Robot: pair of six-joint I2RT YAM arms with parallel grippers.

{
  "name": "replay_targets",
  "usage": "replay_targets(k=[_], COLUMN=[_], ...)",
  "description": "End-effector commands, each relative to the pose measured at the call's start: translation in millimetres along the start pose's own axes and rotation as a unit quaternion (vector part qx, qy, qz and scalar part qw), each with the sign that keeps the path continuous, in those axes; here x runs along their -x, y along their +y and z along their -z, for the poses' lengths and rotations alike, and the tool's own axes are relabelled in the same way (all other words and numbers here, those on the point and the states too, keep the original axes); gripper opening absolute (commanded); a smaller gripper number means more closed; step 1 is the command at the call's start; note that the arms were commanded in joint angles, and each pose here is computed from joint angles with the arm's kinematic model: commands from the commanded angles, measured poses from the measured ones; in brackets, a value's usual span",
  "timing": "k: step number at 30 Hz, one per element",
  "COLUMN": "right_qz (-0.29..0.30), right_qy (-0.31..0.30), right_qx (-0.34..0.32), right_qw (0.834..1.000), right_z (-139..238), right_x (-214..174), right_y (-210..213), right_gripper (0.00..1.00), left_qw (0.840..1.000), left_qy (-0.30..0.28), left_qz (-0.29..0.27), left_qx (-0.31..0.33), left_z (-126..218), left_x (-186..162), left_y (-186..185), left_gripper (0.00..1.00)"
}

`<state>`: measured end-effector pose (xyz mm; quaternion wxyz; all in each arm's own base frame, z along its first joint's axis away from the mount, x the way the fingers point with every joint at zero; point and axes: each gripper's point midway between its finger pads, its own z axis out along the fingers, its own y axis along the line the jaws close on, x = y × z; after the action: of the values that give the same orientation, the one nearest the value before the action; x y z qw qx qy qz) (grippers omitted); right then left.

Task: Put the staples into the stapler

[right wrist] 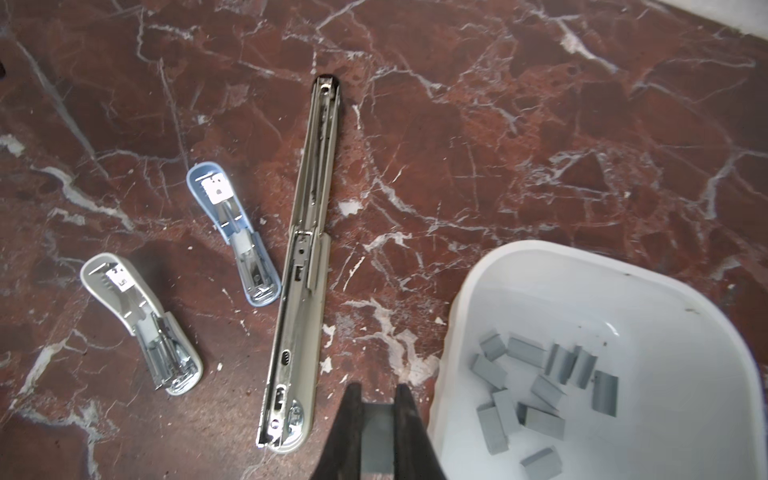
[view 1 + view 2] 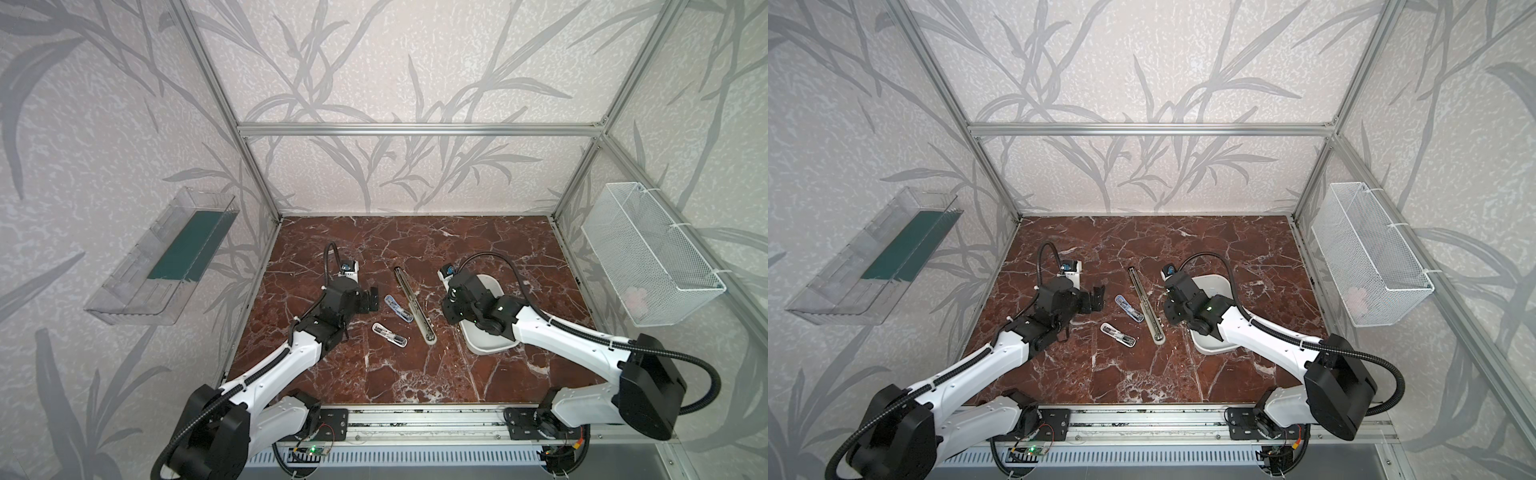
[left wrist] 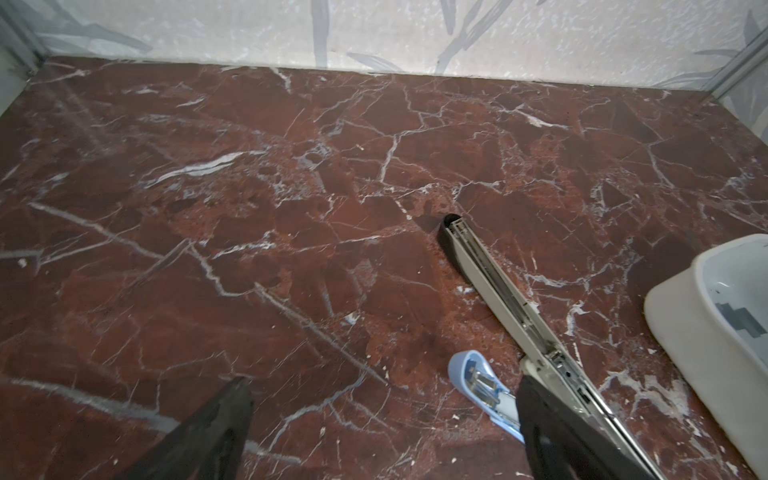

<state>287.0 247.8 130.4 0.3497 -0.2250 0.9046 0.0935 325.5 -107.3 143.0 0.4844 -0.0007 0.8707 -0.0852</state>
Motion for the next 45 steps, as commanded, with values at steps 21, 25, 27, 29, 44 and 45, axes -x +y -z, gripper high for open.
replay_targets(k=[21,25,27,29,44,45], right_qz=[-0.011,-0.008,-0.005,-0.002,0.008,0.008], right_qy=[0.044,0.048,0.052,0.060,0.078,0.078], right_qx=[0.020,0.015,0.009,0.005,-0.001,-0.001], right_qw=[0.999,0.999,0.999,0.998,0.997,0.997], right_z=[-21,-27,-32,-38,-52,-53], right_x=[-23,-26,-29,-33,-41,-40], right_y=[62,61,61,61,63,63], right_gripper=[0.07,0.07,0.07,0.07,0.05,0.06], left_qw=[0.999,0.999,0.998,0.998,0.999,0.999], left_qy=[-0.015,0.001,0.018,0.035,0.034,0.031], left_qz=[0.030,0.036,0.044,0.045,0.026,0.027], left_qx=[0.002,0.022,0.029,0.027,-0.023,-0.022], left_z=[29,39,43,43,36,36], left_x=[-29,-27,-29,-35,-50,-49], left_y=[21,28,29,28,15,15], left_gripper=[0.99,0.99,0.99,0.99,0.99,0.99])
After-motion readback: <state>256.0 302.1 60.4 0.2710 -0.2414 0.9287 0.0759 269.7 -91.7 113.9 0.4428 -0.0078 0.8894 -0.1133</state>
